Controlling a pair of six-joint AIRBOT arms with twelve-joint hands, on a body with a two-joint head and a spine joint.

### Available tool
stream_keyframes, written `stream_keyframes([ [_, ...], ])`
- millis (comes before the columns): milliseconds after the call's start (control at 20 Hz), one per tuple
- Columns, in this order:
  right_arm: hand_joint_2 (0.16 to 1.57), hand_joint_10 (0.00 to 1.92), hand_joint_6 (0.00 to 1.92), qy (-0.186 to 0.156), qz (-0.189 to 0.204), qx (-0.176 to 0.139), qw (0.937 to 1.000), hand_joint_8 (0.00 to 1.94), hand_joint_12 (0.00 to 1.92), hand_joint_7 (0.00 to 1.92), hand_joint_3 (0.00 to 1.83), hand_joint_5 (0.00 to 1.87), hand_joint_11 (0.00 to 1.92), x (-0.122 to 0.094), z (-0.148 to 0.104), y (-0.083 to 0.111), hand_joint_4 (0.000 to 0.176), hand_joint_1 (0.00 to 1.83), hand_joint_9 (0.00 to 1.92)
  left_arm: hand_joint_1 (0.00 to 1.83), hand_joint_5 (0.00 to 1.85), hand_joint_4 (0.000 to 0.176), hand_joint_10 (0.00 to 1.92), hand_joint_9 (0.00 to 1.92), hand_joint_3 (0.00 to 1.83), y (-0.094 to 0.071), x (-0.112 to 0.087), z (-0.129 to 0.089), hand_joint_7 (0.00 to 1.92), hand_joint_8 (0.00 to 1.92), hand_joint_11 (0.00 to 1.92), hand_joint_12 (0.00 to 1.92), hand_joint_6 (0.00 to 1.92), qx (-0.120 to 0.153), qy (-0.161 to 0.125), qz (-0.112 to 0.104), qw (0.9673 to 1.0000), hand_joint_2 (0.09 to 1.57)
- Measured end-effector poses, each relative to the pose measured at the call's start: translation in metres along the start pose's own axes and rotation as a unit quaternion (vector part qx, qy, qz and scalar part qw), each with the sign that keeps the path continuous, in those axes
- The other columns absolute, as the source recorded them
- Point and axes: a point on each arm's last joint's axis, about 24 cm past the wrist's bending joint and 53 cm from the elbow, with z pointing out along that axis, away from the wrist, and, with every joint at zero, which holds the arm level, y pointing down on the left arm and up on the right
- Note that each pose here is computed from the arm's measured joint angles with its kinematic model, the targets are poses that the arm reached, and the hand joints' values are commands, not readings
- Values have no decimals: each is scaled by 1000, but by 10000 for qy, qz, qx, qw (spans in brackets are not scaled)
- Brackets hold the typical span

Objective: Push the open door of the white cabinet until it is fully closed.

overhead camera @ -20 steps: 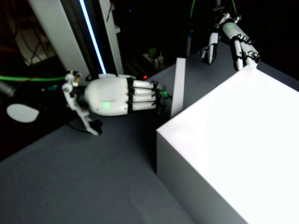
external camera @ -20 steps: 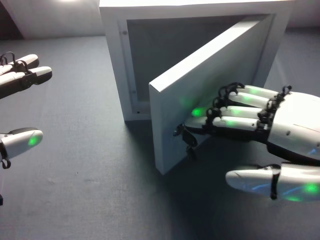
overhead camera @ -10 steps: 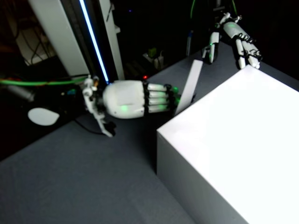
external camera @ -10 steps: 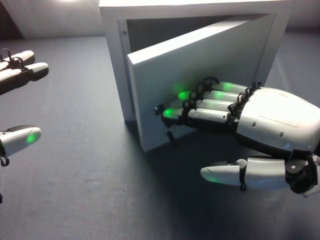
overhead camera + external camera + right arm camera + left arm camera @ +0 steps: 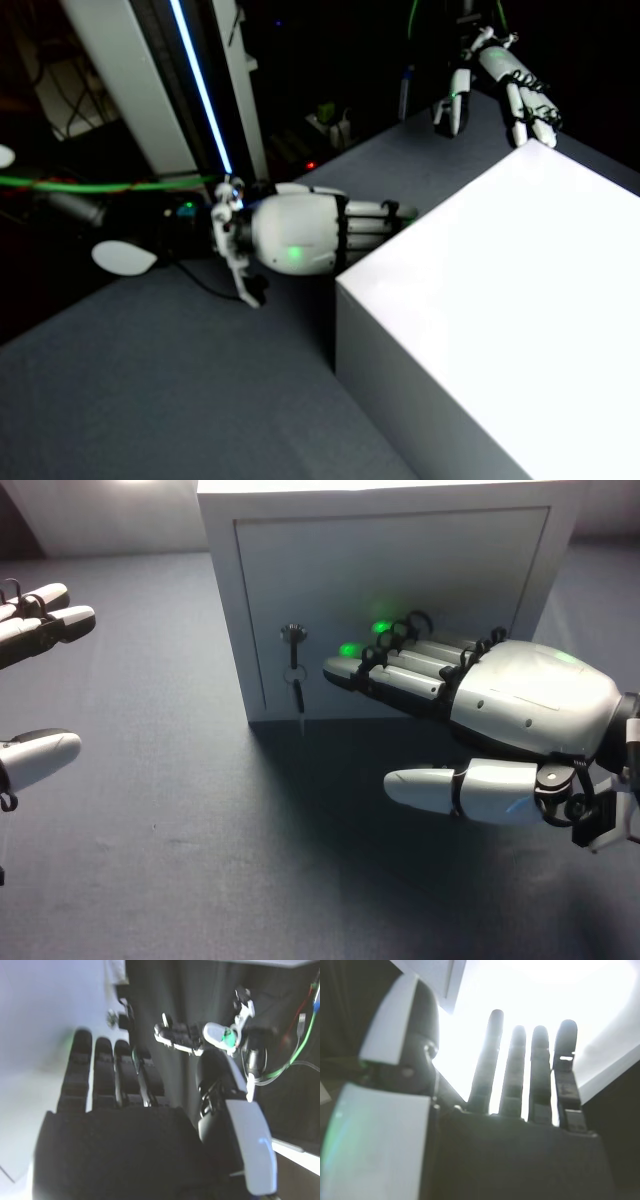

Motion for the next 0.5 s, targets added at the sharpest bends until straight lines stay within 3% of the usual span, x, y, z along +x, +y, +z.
stream_keyframes([
  [150,1349,0,0,4,14,-7,10000,0,0,0,0,0,0,1,0,1,0,174,0,532,307,0,4,133,0,0,-1,0,116,1,0,1045,2,-1,-11,0,10000,1264],
  [300,1350,11,0,105,42,-151,9998,0,17,0,0,0,29,9,-1,14,0,82,28,525,305,0,4,136,0,-1,-1,-1,116,1,0,1055,1,34,-28,2,10000,1264],
  [350,1361,18,0,141,6,-230,9996,3,331,56,0,0,16,8,-5,20,0,11,122,535,317,0,7,152,0,-1,-1,-2,131,3,0,1098,3,29,-25,0,10000,1257],
  [400,1361,18,0,140,10,-265,9996,3,331,56,0,0,16,5,-8,23,0,11,122,535,317,0,7,152,0,-1,-1,-2,131,3,0,1098,3,15,-25,3,10000,1257],
  [500,1324,40,30,-21,74,-383,9992,22,849,214,0,158,0,-9,-19,31,0,155,250,551,319,0,1,136,0,2,-2,-5,130,1,0,1084,3,-47,-61,-1,10000,1248],
])
